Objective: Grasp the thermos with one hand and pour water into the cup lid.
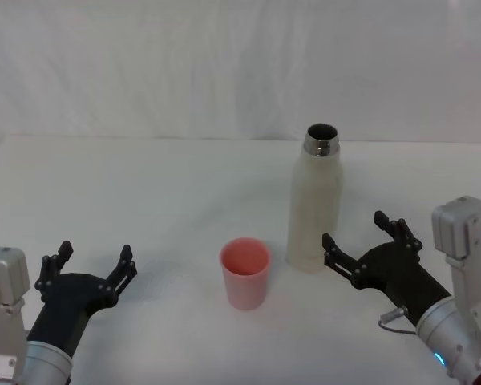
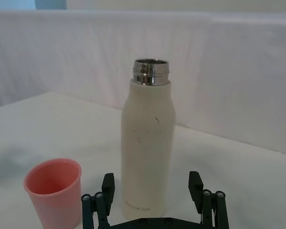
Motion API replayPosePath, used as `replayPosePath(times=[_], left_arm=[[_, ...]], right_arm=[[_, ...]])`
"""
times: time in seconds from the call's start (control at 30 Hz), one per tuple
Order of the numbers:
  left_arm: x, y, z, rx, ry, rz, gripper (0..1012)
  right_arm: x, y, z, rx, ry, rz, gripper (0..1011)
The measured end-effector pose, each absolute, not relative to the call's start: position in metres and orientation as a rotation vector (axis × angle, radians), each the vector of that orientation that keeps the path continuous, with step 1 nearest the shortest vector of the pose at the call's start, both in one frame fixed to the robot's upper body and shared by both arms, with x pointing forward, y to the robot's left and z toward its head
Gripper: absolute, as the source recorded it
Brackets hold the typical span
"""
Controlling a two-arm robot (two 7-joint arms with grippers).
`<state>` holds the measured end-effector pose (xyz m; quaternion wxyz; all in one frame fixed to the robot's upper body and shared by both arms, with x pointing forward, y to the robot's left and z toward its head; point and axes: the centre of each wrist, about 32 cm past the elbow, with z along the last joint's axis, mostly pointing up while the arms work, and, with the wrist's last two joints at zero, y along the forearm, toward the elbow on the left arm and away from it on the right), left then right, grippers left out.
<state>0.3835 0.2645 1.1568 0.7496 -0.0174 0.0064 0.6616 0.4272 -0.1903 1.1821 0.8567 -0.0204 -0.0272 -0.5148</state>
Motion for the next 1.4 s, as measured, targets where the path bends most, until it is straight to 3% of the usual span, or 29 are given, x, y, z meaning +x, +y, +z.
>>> replayPosePath(times=[0.9, 1.4], left_arm=[[0.384, 0.265, 1.157, -0.038, 0.014, 1.446, 1001], [0.384, 0.265, 1.157, -0.038, 0.014, 1.446, 1001]], right_arm=[[0.466, -0.177, 1.186, -0.058, -0.038, -1.039, 1000], [0.476, -0.173, 1.188, -0.049, -0.036, -1.040, 1000]])
